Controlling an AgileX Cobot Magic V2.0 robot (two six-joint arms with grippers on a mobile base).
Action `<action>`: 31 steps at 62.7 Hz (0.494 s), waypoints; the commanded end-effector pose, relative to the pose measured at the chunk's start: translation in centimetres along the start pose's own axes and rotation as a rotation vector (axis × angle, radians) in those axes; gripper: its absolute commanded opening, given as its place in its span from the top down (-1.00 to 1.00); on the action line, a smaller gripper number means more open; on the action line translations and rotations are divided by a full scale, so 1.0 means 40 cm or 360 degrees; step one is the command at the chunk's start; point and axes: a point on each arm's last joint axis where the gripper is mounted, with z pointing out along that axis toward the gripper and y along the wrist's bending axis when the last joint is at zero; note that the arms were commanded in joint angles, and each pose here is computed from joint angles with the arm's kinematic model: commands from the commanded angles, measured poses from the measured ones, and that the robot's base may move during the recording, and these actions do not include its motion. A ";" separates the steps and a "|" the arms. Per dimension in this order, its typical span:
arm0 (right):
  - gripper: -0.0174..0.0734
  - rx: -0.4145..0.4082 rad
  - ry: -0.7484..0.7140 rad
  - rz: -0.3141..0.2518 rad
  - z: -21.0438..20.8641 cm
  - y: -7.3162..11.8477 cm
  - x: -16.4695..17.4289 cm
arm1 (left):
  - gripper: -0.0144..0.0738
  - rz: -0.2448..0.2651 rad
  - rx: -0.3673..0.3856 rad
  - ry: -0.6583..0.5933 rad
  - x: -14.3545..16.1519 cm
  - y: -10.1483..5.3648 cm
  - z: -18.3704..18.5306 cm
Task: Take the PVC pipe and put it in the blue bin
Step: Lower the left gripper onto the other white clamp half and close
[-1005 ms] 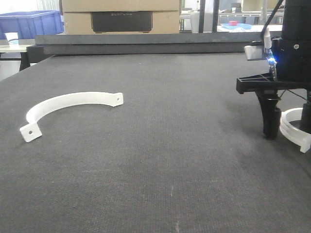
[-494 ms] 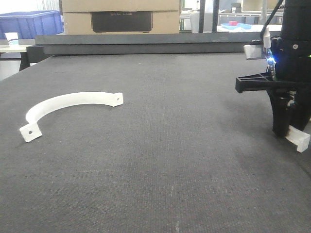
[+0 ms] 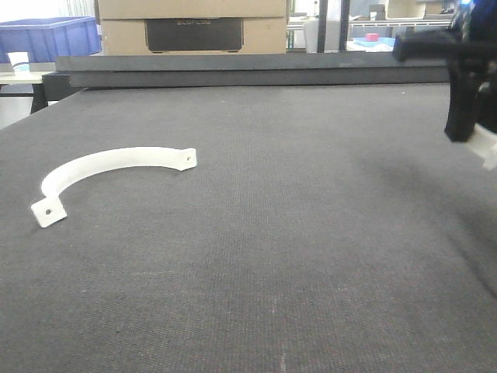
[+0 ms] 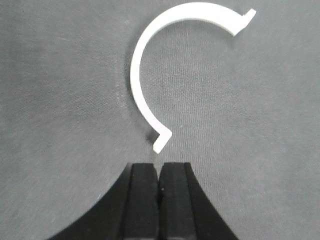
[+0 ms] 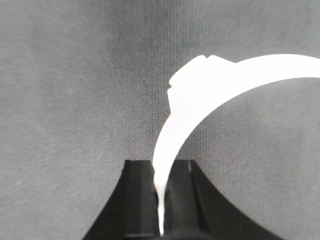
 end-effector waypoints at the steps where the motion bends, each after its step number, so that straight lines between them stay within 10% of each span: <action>1: 0.98 0.0012 -0.0036 -0.0011 -0.024 -0.003 0.002 | 0.92 0.0029 -0.0011 0.0089 -0.033 -0.013 0.062; 20: 0.98 0.0021 -0.0004 -0.0011 -0.017 -0.006 0.010 | 0.89 0.0003 -0.0179 0.0229 -0.117 0.019 0.240; 31: 0.98 0.0022 -0.0002 -0.0011 -0.009 -0.007 0.013 | 0.34 -0.0008 -0.0146 0.0277 -0.117 0.010 0.289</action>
